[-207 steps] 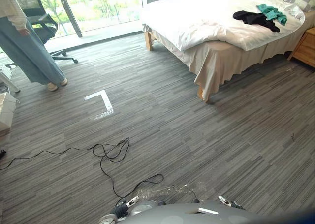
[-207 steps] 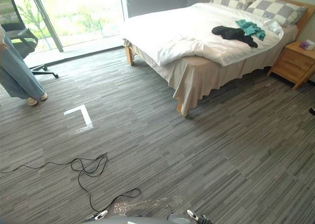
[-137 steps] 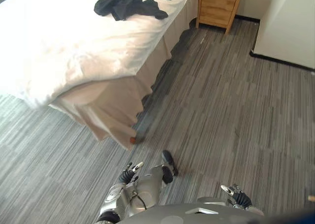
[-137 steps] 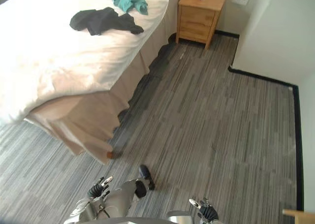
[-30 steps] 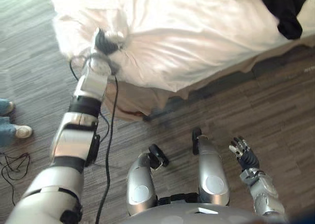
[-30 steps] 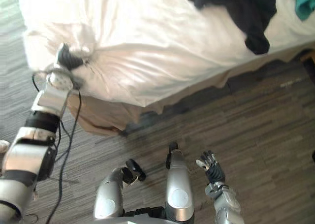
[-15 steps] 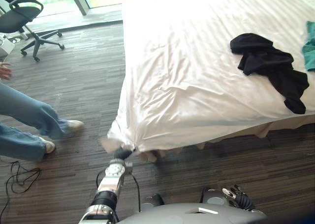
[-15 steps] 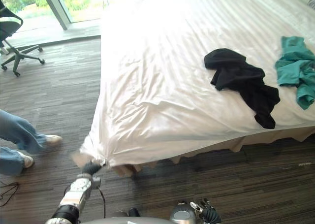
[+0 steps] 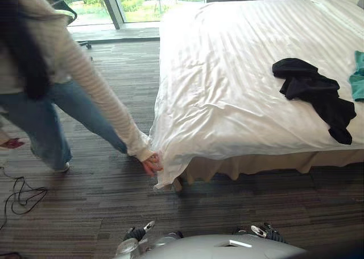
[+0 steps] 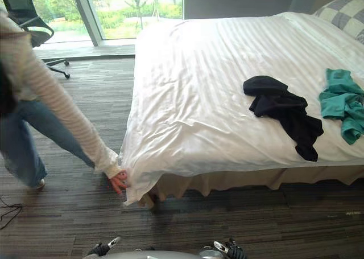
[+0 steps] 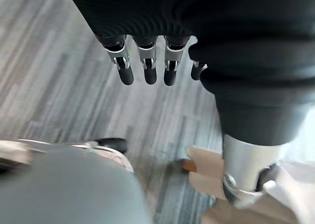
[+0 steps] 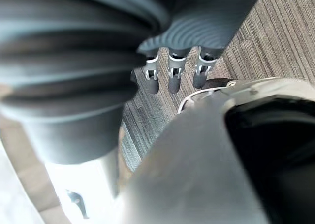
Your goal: Tidy the bed and pick cloth on bed and put in laundry
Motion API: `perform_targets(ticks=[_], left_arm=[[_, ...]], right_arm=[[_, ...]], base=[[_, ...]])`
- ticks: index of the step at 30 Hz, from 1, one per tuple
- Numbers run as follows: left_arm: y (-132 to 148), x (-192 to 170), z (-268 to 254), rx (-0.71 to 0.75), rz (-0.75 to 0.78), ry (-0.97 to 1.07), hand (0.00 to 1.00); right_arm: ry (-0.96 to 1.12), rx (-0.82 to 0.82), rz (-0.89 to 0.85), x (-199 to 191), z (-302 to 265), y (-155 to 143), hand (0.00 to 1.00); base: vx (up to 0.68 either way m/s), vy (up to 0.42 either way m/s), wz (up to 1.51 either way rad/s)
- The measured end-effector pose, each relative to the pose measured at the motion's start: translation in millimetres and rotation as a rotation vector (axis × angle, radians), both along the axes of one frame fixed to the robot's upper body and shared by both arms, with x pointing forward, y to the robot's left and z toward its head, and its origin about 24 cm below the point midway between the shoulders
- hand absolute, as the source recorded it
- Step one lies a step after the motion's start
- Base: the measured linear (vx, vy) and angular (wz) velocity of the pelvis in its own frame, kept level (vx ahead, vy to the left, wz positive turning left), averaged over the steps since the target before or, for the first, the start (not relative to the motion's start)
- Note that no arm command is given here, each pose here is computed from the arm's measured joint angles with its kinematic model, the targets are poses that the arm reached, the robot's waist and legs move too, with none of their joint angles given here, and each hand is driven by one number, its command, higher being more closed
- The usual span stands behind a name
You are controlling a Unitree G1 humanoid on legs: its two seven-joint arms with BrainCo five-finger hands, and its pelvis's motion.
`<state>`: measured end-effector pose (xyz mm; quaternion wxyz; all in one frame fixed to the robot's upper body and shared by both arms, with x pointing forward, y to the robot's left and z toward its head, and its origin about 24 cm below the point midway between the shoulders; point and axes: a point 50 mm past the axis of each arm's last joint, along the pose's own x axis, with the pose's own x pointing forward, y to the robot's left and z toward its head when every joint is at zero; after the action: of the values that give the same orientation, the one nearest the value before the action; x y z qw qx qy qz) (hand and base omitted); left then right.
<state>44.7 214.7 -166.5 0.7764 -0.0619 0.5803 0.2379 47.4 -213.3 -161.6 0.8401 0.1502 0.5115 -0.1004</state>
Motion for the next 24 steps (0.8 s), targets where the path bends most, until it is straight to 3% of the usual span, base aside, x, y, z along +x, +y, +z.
perform_targets(ticks=[24], left_arm=[[1.3, -10.7, -2.2, -0.059, 0.095, -0.005, 0.0]], right_arm=[[0.016, 0.011, -0.01, 2.0, -2.8, 6.5, 0.0]], base=[[0.01, 0.01, -0.02]])
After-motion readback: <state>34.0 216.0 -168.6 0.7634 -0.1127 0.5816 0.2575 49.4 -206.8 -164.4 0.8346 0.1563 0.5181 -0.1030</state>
